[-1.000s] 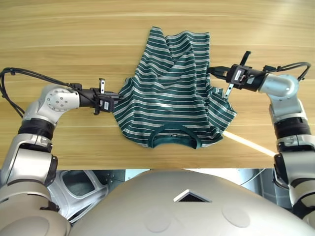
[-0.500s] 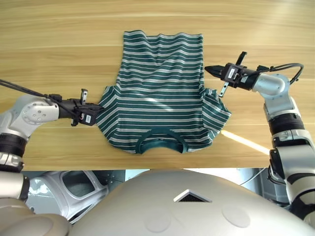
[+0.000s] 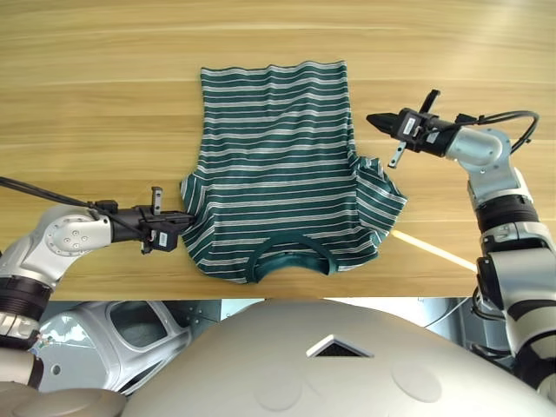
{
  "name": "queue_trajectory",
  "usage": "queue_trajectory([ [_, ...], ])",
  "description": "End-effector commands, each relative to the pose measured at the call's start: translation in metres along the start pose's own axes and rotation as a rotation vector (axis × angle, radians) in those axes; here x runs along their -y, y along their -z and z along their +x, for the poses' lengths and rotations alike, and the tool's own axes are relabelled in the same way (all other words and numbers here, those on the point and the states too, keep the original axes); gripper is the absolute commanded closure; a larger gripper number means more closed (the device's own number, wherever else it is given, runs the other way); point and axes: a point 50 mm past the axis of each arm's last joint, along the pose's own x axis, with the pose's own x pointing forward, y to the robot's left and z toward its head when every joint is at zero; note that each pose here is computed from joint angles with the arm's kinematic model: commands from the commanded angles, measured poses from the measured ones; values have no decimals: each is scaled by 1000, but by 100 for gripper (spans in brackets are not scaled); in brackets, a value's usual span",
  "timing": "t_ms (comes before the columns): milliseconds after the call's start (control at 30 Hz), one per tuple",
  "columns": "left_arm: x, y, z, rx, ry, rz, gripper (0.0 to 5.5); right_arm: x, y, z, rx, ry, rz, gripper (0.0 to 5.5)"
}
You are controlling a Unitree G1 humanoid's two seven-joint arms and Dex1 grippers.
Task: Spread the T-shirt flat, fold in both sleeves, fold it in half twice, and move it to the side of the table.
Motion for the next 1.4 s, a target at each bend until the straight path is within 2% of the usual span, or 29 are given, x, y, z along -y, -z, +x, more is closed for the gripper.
queue_trajectory([
  [33, 1, 9, 1, -71, 20, -3, 546, -29, -14, -39, 145, -216, 30, 550],
  [133, 0, 14, 3, -96, 18, -3, 546, -44, -14, -63, 152, -301, 70, 550],
  [300, -3, 20, 5, -133, 6, 1, 546, -53, 1, -96, 69, -265, 159, 550],
  [400, -2, 20, 5, -132, 4, 2, 546, -63, 11, -96, 27, -264, 207, 550],
  [733, -4, 20, 8, -119, -5, 7, 546, -70, 40, -68, -133, -263, 230, 550],
  [1200, -4, 53, 3, -267, -50, -67, 546, -71, 58, -102, -245, -220, 258, 550],
  [1400, 1, 51, 7, -223, -61, -84, 546, -65, 57, -111, -243, -185, 254, 550],
])
